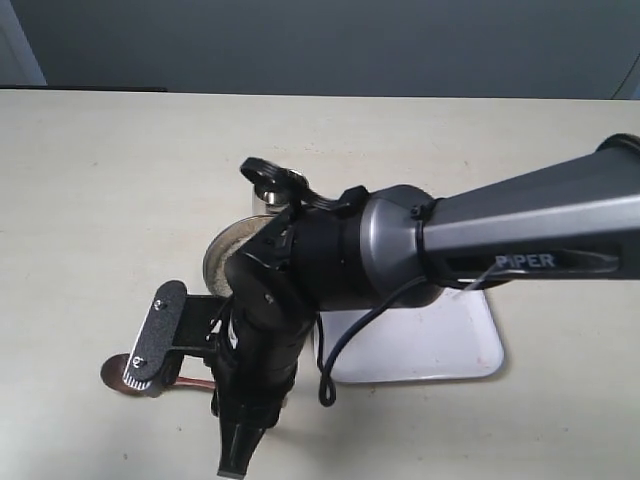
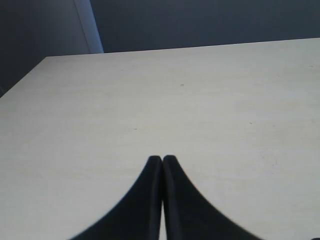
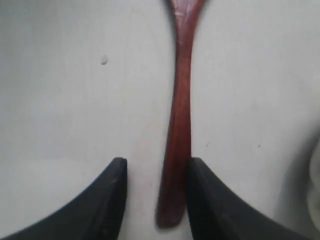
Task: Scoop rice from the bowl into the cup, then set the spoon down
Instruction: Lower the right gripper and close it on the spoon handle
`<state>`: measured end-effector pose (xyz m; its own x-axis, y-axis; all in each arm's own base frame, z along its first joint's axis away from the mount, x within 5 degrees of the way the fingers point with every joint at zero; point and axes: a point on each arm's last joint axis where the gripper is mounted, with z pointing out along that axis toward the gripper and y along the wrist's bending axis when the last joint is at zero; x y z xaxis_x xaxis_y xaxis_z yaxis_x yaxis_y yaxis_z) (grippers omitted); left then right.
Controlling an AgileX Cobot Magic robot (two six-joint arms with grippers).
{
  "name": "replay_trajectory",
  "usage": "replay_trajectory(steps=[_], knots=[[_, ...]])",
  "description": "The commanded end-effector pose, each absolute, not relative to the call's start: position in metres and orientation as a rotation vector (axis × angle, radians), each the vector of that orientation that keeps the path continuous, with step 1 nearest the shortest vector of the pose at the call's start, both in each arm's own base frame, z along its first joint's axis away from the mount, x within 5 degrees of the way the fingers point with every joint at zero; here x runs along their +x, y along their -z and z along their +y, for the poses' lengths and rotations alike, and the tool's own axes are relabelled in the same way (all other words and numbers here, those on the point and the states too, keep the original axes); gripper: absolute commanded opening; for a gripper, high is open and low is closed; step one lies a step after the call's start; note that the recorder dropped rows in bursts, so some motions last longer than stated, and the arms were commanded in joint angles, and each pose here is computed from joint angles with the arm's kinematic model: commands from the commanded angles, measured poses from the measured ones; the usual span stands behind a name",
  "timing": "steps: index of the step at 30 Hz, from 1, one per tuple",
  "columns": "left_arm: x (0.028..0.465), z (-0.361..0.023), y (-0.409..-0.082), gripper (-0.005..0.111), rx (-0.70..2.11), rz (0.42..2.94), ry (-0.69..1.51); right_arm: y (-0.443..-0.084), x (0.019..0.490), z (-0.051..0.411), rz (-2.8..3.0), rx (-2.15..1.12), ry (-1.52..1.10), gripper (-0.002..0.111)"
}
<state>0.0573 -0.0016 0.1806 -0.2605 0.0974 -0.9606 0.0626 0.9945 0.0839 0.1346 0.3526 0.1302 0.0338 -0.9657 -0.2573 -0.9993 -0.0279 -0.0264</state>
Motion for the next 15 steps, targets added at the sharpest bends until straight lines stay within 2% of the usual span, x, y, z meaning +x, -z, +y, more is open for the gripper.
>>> replay_trajectory(steps=[1,9,12,15], knots=[[0.0576,-0.0018,-0.1844,0.001,0.112,1.816,-0.028,-0.1213,0.1340,0.3525,2.045,-2.129,-0.232,0.038],[0.0576,-0.0018,-0.1844,0.001,0.112,1.816,-0.028,-0.1137,0.1341,0.3526,2.060,-2.139,-0.223,0.037],[0.0576,-0.0018,-0.1844,0.001,0.112,1.816,-0.028,-0.1137,0.1341,0.3526,2.060,-2.139,-0.223,0.025],[0.0576,-0.0018,-0.1844,0.001,0.112,1.816,-0.028,-0.1136,0.1340,0.3525,2.061,-2.141,-0.222,0.003]])
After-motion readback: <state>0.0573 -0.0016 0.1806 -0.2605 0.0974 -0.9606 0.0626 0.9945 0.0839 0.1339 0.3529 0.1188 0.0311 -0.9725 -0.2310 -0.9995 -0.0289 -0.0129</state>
